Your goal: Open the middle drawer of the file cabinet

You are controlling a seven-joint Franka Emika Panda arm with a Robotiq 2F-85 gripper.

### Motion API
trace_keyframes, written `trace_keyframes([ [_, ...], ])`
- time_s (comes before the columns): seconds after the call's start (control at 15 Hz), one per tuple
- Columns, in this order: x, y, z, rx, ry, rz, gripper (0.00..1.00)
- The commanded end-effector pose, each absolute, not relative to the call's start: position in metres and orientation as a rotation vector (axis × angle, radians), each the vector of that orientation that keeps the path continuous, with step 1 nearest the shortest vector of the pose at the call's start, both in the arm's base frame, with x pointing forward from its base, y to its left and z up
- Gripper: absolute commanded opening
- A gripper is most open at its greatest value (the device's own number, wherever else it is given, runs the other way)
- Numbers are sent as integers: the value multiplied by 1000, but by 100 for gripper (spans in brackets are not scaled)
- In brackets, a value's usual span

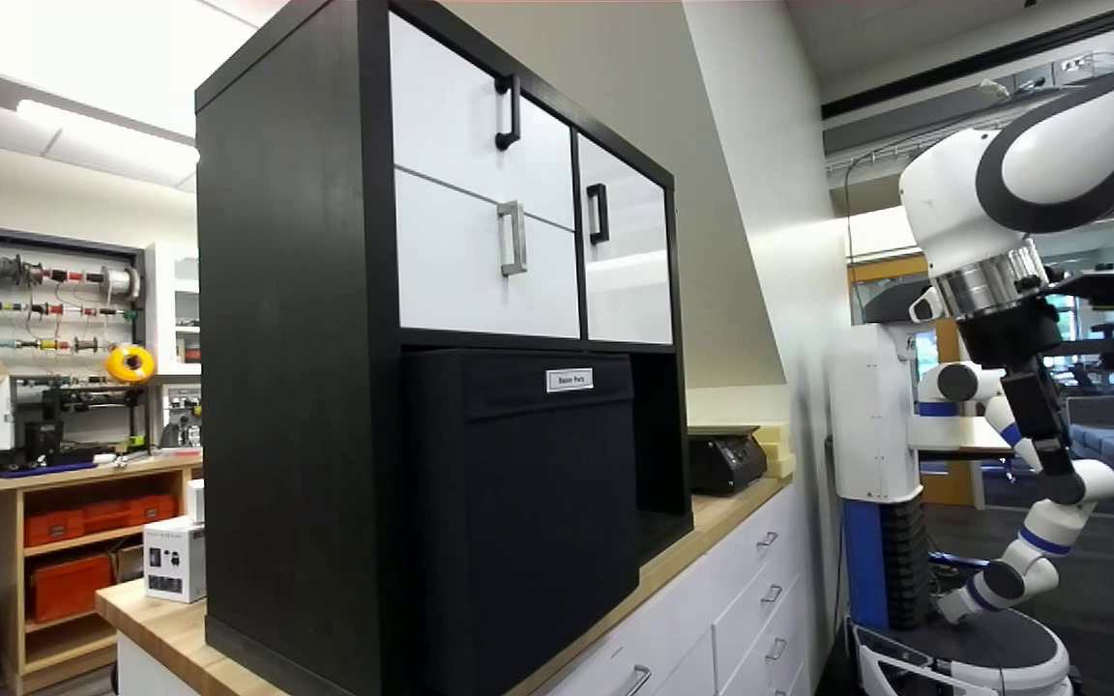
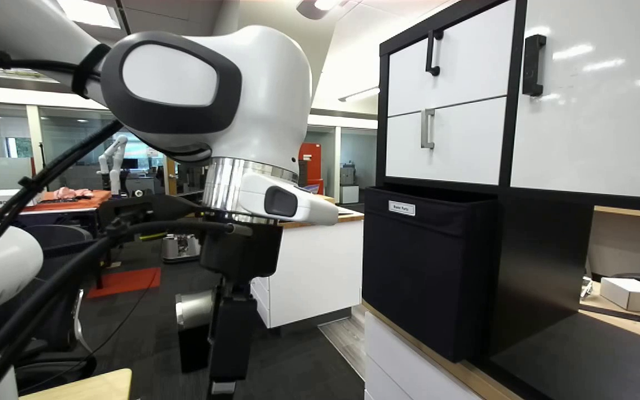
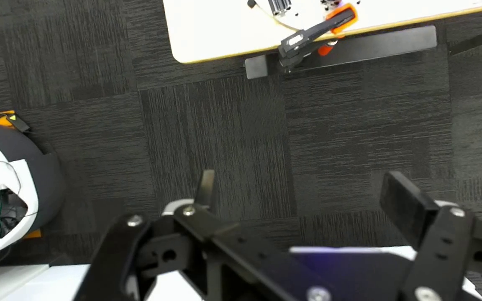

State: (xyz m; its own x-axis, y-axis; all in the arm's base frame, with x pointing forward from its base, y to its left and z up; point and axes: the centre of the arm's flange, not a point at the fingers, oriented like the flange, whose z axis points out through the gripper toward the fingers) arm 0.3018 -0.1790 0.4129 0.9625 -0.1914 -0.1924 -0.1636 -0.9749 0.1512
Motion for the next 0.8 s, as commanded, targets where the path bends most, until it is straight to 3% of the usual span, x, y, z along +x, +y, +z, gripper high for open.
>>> trace_keyframes([
  [0.0,314,-162,425,3036,-190,-173,100],
  [0.73,358,-111,480,3092,-41,156,100],
])
